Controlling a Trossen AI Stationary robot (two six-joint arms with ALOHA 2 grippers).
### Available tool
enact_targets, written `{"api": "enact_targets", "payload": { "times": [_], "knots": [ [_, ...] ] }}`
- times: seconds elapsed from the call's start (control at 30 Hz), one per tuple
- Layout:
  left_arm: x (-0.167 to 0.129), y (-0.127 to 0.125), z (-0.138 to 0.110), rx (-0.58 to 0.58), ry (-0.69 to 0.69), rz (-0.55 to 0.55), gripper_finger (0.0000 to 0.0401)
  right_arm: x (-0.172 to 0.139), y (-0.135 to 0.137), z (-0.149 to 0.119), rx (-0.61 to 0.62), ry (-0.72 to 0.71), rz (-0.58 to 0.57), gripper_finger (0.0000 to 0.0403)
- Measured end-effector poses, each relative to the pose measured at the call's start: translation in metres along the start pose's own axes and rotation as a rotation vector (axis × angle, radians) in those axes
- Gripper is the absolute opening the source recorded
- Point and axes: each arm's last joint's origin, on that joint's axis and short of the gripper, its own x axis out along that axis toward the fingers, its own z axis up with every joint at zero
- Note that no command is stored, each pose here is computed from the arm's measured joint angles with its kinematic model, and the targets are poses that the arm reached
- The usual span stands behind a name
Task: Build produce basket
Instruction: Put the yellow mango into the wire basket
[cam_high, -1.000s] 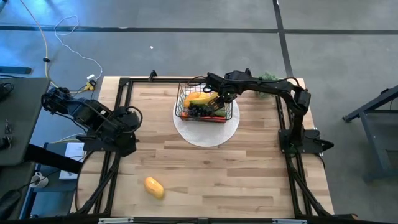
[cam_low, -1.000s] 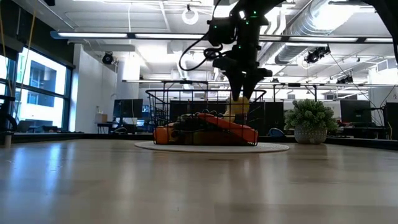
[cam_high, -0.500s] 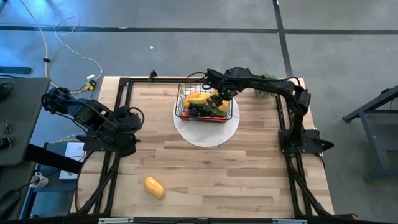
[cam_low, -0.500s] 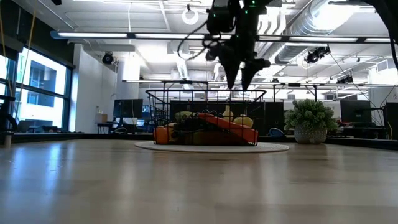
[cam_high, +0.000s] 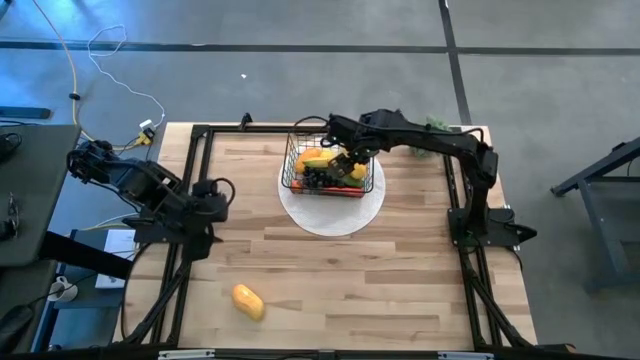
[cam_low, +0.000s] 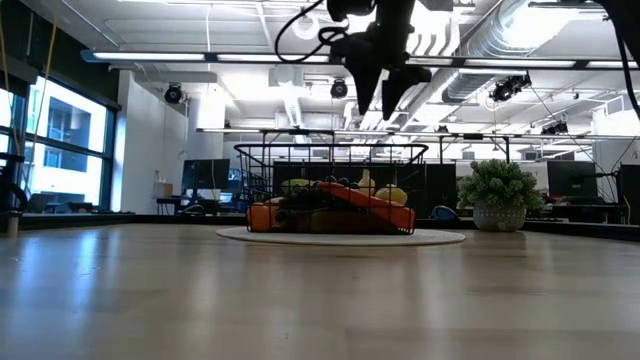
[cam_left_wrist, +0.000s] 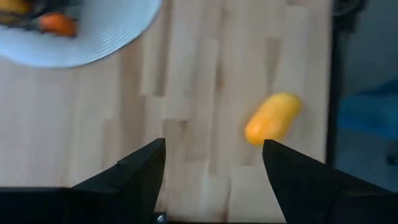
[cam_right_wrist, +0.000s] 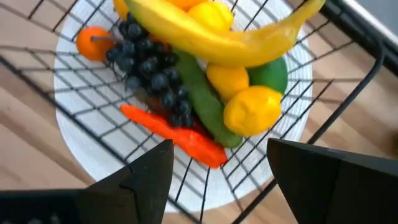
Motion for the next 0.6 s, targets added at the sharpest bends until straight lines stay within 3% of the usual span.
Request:
{"api": "enact_targets", "payload": {
  "times": [0.3, 0.6],
  "knots": [
    [-0.001, -0.009, 0.005, 0.085, 0.008, -0.202, 0.0261, -0.007, 0.026, -0.029, -0.015, 0.068, -0.021, 0.0239],
    [-0.003, -0.019, 0.006, 0.176, -0.045, -0.267, 0.0298, -0.018, 0.056, -0.068, -0.003, 0.093, -0.071, 0.0239]
  ]
}}
